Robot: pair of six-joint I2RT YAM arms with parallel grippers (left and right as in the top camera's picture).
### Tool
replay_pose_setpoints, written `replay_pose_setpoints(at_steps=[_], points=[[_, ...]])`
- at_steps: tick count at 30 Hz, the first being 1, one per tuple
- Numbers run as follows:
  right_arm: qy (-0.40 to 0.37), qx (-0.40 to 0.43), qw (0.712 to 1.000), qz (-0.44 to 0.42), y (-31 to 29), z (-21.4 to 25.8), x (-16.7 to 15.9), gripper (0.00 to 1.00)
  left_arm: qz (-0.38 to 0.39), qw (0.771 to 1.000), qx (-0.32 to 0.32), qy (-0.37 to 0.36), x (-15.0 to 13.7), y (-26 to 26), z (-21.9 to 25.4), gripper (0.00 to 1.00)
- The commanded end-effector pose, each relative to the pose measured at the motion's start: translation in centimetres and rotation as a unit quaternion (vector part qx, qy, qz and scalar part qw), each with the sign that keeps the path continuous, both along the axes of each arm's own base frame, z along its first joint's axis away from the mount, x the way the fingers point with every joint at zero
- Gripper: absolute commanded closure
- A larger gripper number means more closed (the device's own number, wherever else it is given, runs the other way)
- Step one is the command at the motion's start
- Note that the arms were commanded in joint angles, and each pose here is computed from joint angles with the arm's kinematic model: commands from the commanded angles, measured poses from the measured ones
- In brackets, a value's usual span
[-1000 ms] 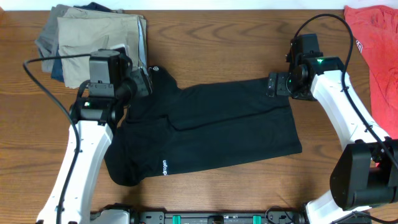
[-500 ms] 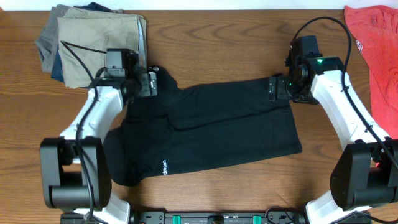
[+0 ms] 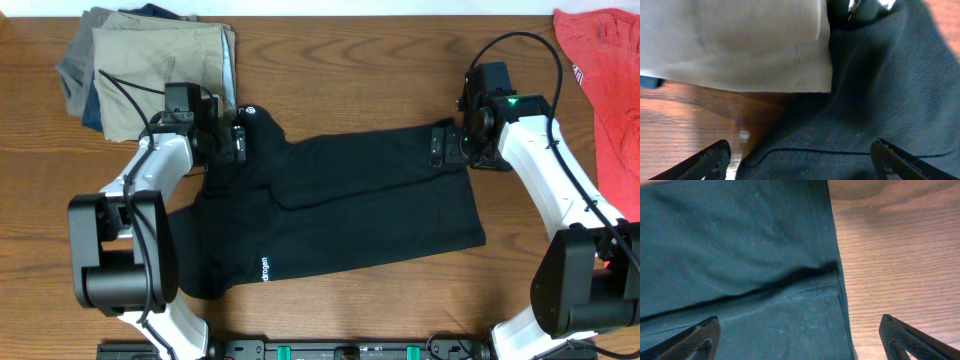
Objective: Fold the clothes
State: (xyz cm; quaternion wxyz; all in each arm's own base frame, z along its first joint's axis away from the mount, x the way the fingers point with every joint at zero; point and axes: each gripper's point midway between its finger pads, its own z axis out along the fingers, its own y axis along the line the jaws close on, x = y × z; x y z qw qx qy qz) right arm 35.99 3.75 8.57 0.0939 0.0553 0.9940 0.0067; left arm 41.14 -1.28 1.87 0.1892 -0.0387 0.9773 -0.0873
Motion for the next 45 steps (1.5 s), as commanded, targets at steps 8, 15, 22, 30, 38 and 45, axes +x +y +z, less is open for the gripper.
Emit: replay_pose_setpoints(at_steps=[8,15,22,30,38,45], points=[[-0.009,0.0,1.0,0.003,-0.2,0.1,0.2,0.01,-0.007,1.0,0.0,0.013,0.4,0.1,-1.5,0.36],[-0.056,0.005,0.998,0.003,0.0,1.2,2.5,0.01,-0.006,1.0,0.002,0.013,0.4,0.1,-1.5,0.92],[-0.141,0.001,0.99,0.031,-0.3,3.5,6.5,0.01,-0.006,1.0,0.002,0.016,0.2,0.1,-1.7,0.92],[-0.189,-0.015,0.979,0.075,-0.6,4.2,9.8,0.01,0.004,1.0,-0.002,0.016,0.3,0.1,-1.7,0.92],[-0.158,0.0,0.983,0.095,0.1,0.3,12.9,0.04,0.004,1.0,-0.002,0.017,0.2,0.1,-1.7,0.92],[-0.123,0.001,0.988,0.095,0.2,-3.2,13.6,0.12,0.004,1.0,-0.002,0.017,0.2,0.1,-1.7,0.92]])
